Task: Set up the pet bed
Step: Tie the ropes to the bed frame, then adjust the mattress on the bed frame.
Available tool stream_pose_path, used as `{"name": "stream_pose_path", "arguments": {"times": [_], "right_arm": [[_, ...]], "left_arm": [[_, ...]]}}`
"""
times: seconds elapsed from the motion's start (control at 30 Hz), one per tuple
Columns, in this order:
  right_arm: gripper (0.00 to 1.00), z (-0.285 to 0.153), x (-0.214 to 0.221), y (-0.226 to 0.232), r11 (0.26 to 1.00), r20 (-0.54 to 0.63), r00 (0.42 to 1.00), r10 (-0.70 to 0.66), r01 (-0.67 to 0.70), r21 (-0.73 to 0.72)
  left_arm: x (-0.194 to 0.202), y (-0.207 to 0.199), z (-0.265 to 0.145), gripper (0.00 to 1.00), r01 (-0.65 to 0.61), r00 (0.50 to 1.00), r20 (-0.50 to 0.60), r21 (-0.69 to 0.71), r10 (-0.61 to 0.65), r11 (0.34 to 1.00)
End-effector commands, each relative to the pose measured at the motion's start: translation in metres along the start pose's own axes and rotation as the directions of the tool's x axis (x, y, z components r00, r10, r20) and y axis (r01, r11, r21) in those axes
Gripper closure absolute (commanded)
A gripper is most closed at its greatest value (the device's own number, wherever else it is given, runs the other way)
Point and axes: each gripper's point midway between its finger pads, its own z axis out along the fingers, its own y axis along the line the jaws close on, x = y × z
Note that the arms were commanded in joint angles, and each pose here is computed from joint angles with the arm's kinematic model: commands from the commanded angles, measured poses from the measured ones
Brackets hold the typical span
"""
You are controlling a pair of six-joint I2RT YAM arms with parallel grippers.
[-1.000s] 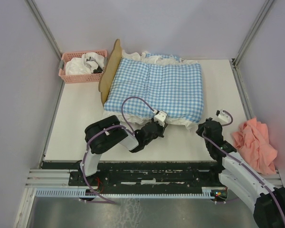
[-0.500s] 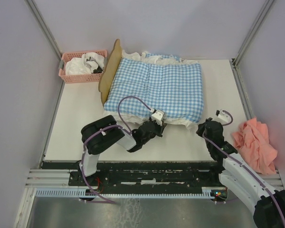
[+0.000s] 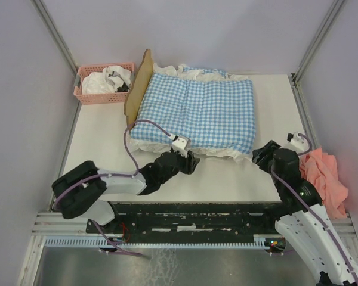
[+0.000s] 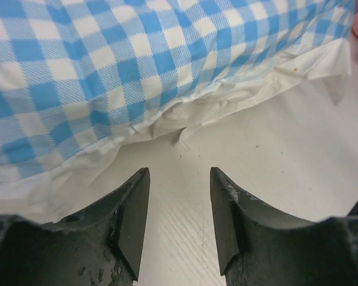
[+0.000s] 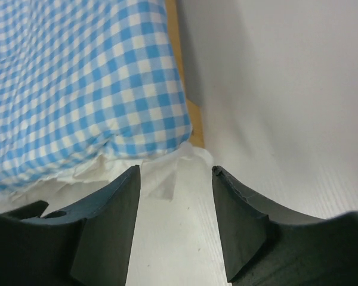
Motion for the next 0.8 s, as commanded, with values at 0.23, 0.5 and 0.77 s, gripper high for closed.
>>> {"name": "stream_pose_path", "arguments": {"times": [0.23, 0.5, 0.77], "right_arm": [[0.34, -0.012, 0.043, 0.045, 0.969, -0.261, 0.960, 0.105, -0.158, -0.192], [0.27, 0.016, 0.057, 0.062, 0.957, -0.321, 0.932, 0.168, -0.232, -0.173], [0.32, 0.043, 0.073, 0.044, 0.993, -0.342, 0.935, 0.087, -0.111, -0.050]], "left_arm": [[-0.075, 0.027, -0.044, 0.28, -0.078, 0.997, 0.006, -0.191, 0.080, 0.979], [-0.084, 0.028, -0.040, 0.32, -0.068, 0.998, -0.012, -0.153, 0.067, 0.986], [-0.067, 0.031, -0.030, 0.34, -0.041, 0.998, -0.050, -0.144, 0.035, 0.989]]}}
